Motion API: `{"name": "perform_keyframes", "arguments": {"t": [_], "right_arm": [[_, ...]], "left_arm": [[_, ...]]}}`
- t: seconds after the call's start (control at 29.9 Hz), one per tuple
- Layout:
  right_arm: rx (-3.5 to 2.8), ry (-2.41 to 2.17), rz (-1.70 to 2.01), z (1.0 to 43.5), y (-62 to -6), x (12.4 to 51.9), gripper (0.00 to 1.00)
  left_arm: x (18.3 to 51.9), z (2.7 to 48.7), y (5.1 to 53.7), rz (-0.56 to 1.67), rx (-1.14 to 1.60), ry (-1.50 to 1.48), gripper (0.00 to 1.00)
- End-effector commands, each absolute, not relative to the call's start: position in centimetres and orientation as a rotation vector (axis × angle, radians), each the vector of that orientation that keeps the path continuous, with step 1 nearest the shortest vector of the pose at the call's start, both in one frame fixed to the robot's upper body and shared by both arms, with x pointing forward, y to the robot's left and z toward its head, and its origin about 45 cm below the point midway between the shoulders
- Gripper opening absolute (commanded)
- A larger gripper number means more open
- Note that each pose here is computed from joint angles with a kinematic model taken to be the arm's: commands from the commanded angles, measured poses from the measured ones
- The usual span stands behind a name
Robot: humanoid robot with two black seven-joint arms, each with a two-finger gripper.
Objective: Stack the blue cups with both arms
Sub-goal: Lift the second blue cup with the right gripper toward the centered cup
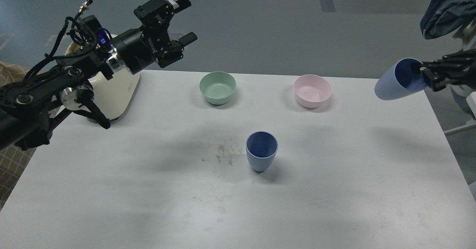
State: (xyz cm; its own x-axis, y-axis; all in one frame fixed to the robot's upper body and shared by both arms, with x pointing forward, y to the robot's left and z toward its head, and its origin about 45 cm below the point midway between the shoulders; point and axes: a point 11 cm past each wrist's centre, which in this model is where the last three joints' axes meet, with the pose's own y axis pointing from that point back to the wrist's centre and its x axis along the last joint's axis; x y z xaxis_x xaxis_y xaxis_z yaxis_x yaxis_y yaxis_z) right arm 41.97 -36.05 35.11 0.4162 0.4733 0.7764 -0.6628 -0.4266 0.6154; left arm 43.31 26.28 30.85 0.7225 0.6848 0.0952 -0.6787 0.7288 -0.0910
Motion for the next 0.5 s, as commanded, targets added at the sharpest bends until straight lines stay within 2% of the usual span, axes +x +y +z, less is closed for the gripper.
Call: {"name": "perform_keyframes", "arguments": {"t": [0.0, 0.2, 0.47], "right_arm": [[1.63, -0.11, 1.306, 35.3, -31.3, 43.0, 0.0], [1.741, -0.011, 1.31, 35.1, -24.4, 43.4, 0.0], [1.803, 0.111, 1.357, 34.8, -18.7, 42.4, 0.0]], "left_arm": [[43.3, 30.7, 26.1, 0.749, -0.048, -0.123, 0.98], [43.3, 30.6, 25.8, 0.748, -0.052, -0.122, 0.98], [43.3, 30.4, 25.9, 0.751, -0.051, -0.119, 0.98]]}}
